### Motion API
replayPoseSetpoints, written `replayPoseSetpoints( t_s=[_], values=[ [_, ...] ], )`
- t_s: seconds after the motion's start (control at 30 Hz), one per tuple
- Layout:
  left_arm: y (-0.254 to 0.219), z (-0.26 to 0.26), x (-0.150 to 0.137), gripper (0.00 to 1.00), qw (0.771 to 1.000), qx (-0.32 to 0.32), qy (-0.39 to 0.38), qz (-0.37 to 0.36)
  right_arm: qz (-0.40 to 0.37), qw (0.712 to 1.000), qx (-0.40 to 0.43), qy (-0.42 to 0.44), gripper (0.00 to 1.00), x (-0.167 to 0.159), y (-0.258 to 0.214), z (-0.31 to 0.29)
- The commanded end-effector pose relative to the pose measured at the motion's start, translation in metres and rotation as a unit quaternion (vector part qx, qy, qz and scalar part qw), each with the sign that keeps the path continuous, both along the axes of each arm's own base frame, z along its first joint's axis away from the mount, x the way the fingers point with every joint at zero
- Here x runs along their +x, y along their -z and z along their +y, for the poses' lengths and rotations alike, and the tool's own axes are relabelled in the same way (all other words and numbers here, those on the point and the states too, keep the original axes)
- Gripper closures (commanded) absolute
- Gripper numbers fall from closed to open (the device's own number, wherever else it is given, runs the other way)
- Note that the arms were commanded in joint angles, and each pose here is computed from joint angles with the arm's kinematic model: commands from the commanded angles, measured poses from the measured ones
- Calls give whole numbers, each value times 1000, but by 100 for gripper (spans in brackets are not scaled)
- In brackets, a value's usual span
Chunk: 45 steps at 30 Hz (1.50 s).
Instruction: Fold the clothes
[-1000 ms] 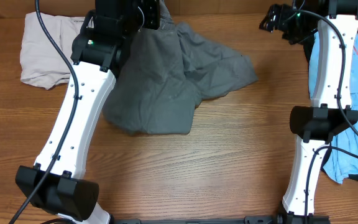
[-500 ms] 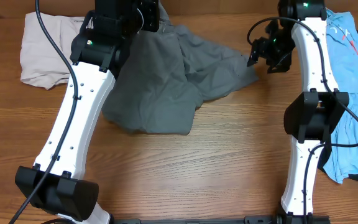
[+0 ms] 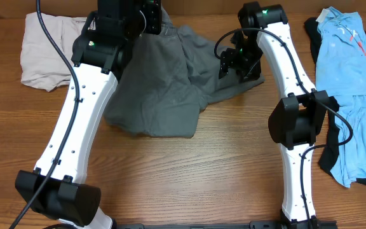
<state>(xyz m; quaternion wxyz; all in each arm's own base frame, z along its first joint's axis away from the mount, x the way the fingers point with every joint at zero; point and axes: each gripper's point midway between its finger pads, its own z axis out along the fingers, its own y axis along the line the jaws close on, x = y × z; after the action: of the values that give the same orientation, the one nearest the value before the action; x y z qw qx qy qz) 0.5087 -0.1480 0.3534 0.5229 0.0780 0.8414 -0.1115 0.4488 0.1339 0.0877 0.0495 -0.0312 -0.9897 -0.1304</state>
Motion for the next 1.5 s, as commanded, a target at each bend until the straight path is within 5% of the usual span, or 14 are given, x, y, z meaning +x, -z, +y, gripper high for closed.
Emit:
replayPoseSetpoints(
  t_s=[0.0,0.23,0.37,0.53,0.63,0.8,0.9,1.0,1.17,1.37,1.47],
  values=[
    [-42,6,-31,96,1000,-8,0,-22,-10,999,-20,24,27,5,-2,-14],
    [-31,-11,-86,96,996,-44,50,65,-69,997,22,14,26,25,-30,-9],
    [20,-40,-122,96,979,-18,95,179,-149,988,45,4,23,49,-73,-24],
    [94,-68,-158,96,939,52,137,311,-220,974,52,5,23,72,-103,-40],
    [158,-83,-183,96,887,114,162,416,-237,969,63,14,23,81,-109,-49],
    [210,-100,-196,96,845,156,180,479,-241,968,70,29,23,85,-111,-64],
    [209,-114,-179,96,864,142,189,445,-235,968,81,26,22,81,-111,-70],
    [165,-137,-143,96,909,103,201,349,-232,968,82,43,21,81,-111,-84],
    [3,-165,-82,96,970,20,219,100,-220,965,126,62,21,75,-116,-99],
    [-168,-148,-61,96,971,-57,160,-166,-204,966,154,44,21,62,-121,-89],
    [-207,-126,-50,96,965,-69,89,-237,-221,960,168,32,22,56,-140,-84]
  ],
)
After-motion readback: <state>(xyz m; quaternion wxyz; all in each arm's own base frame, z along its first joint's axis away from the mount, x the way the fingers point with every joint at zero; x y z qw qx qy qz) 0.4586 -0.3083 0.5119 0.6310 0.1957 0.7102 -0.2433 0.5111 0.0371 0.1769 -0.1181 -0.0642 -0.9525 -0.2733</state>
